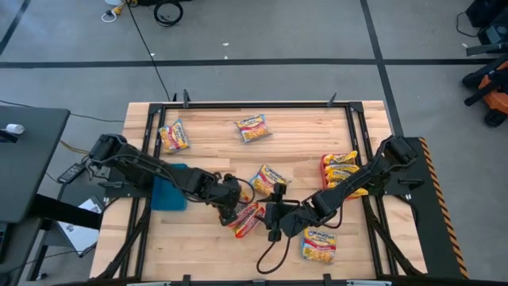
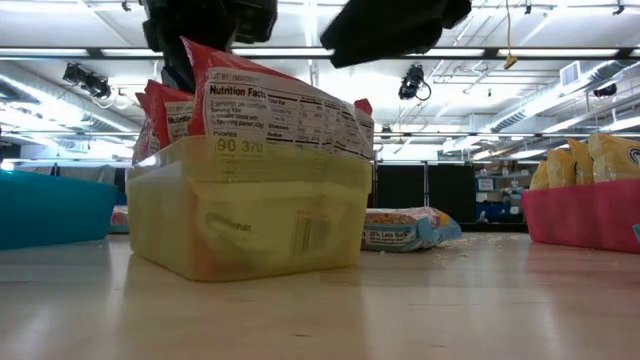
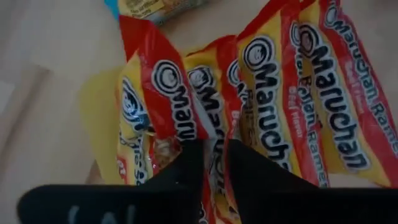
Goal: Sort Maruchan noodles
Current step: Adjust the red noodle packs in the yellow bin, then adjust the yellow bin on the table
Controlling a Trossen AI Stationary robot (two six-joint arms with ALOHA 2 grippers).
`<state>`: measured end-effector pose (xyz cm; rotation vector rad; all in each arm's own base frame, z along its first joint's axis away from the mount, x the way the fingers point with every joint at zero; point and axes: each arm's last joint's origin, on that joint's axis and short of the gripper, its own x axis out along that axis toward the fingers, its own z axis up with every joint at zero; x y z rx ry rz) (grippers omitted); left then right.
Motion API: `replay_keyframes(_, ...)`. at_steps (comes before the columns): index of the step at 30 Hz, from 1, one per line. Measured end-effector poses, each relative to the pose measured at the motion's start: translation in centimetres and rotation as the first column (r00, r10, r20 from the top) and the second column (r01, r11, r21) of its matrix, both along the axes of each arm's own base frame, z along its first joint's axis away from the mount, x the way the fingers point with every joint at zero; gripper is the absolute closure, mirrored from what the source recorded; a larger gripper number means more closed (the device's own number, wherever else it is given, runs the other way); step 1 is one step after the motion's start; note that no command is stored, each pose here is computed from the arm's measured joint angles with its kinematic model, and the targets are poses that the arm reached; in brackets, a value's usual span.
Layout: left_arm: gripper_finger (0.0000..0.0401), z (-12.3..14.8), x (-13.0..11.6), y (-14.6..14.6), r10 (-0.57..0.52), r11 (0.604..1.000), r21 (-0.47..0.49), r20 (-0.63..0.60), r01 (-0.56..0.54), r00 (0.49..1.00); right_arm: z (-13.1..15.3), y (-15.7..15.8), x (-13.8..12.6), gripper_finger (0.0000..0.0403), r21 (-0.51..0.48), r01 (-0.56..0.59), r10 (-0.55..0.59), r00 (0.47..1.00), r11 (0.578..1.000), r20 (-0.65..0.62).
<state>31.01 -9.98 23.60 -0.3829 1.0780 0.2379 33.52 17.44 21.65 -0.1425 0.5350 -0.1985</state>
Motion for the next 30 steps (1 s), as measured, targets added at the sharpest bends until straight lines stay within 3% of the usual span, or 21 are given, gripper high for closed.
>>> replay_keyframes(4,0.0298,1.9,-0.9,0.5,-0.026,1.0,-0.005,0.014,0.026,1.0,0.4,1.0,0.2,0.0163,0.125,-0.175,0.175,0.984,0.977,0.016)
replay_keyframes(10,0.029,5.3,-3.4,1.4,-0.06,0.998,0.014,0.044,0.059,0.997,-1.3,3.2,-0.3,0.0163,0.136,-0.287,0.294,0.955,0.948,-0.031)
replay_keyframes(12,0.0289,5.8,-4.6,1.9,-0.038,0.997,0.067,0.002,0.038,0.999,-2.3,4.1,-0.2,0.0163,0.156,-0.319,0.328,0.944,0.935,-0.035)
replay_keyframes(16,0.0289,5.3,-6.7,3.1,0.113,0.973,0.215,-0.152,-0.079,0.982,-4.9,5.5,0.2,0.0163,0.173,-0.355,0.366,0.93,0.919,-0.036)
replay_keyframes(22,0.0296,1.2,-7.3,3.1,0.12,0.978,0.194,-0.216,-0.077,0.969,-7.2,4.7,0.9,0.0163,0.138,-0.228,0.241,0.967,0.964,-0.082)
replay_keyframes(30,0.0307,-4.3,-7.4,2.9,0.013,0.994,0.111,-0.138,0.003,0.99,-7.2,1.3,2.1,0.0163,0.025,-0.04,0.042,0.994,0.999,-0.098)
